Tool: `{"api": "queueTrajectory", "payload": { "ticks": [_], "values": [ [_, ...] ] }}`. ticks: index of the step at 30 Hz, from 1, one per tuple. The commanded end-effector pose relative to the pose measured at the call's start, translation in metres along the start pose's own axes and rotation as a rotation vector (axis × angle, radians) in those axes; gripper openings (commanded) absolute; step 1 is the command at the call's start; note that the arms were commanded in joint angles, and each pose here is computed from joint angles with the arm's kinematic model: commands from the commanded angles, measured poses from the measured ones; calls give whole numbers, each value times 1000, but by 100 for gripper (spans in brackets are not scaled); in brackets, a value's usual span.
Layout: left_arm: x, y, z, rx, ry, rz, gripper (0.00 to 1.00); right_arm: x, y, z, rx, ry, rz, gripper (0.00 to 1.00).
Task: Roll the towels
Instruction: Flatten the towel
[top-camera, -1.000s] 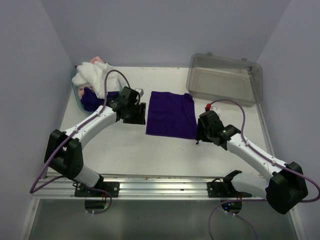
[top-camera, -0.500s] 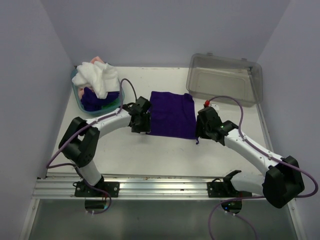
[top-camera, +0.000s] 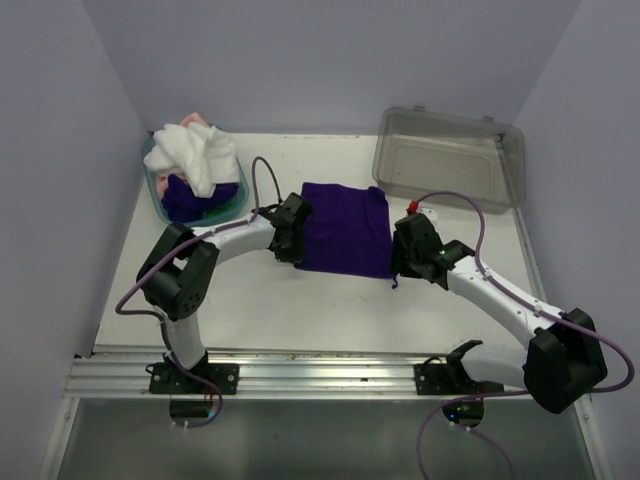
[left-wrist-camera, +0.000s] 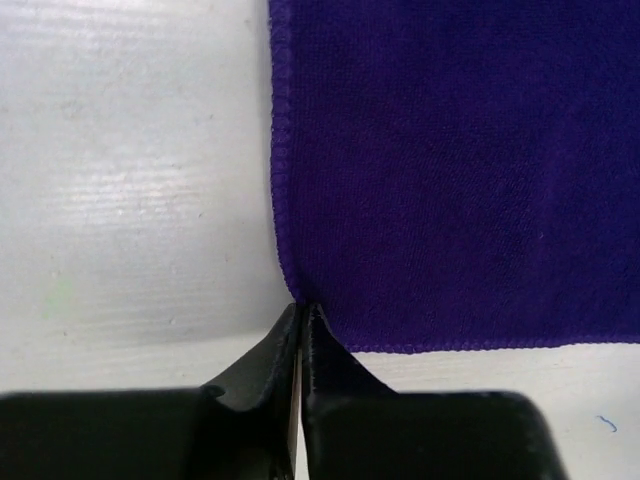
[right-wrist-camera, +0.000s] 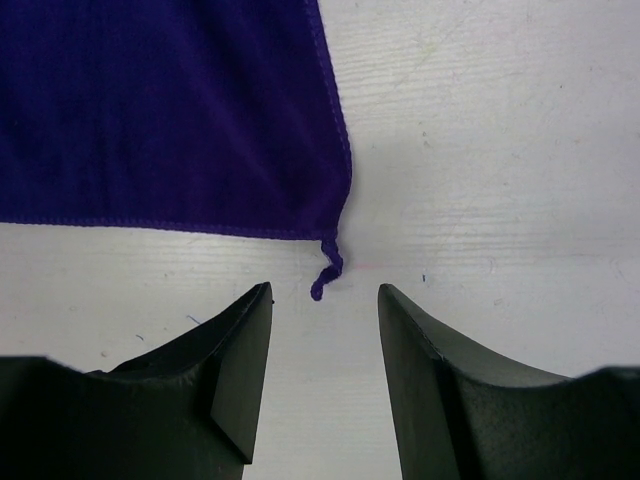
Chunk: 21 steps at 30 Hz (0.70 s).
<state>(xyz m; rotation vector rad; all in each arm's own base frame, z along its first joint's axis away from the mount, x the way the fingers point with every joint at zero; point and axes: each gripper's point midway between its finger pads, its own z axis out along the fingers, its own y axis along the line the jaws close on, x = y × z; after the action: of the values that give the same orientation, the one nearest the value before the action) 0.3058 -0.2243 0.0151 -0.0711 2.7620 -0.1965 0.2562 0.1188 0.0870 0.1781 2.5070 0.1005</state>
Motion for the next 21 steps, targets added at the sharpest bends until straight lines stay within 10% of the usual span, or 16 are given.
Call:
{"api": "queueTrajectory", "payload": {
  "ticks": [1,21],
  "values": [
    [-4,-7,11,0,-1,-14,0,-14,3,1,-2,-28,12,51],
    [46,25,-44,70,-14,-114,0,24,22,39,-89,141,62,49]
  ]
}}
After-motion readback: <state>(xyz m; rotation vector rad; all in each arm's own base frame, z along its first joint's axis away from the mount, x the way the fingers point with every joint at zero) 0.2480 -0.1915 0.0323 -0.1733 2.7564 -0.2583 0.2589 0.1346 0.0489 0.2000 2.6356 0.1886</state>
